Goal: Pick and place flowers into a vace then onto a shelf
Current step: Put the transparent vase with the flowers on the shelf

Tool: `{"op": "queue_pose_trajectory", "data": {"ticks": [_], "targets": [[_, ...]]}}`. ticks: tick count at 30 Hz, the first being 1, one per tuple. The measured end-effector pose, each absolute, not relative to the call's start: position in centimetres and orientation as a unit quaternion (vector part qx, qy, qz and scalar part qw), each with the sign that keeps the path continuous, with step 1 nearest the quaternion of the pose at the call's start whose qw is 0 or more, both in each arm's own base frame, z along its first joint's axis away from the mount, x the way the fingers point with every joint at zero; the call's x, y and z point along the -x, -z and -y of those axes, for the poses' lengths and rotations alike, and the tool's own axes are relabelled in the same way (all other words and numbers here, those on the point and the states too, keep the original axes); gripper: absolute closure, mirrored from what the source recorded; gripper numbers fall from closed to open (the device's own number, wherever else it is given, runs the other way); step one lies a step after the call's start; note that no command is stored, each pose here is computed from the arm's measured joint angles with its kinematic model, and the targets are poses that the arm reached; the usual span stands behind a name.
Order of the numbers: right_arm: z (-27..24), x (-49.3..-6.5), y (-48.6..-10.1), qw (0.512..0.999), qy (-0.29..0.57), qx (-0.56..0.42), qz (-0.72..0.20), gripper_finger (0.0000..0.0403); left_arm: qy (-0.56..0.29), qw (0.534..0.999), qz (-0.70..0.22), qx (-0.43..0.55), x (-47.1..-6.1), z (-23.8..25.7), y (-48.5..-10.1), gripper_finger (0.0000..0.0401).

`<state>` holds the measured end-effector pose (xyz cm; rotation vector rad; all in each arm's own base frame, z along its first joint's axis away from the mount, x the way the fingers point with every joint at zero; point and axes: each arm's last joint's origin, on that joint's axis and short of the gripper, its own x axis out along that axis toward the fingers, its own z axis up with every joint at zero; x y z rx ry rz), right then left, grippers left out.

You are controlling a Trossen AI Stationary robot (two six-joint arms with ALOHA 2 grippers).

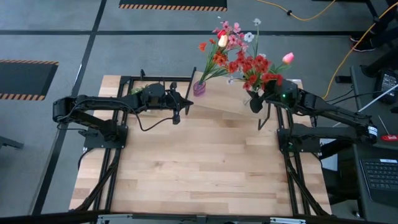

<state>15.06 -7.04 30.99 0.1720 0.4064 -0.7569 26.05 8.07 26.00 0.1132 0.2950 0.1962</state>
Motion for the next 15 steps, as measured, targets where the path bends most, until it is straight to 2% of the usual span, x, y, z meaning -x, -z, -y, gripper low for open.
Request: {"op": "queue_pose_trajectory", "data": {"ticks": [15], "targets": [[6.72,-14.33,-31.43,0.911,0.36,-0.072,-0.188,0.0158,-0.098,0.983,-0.147,-0.056,-26.05,-8.07,-26.0,0.0399]]}}
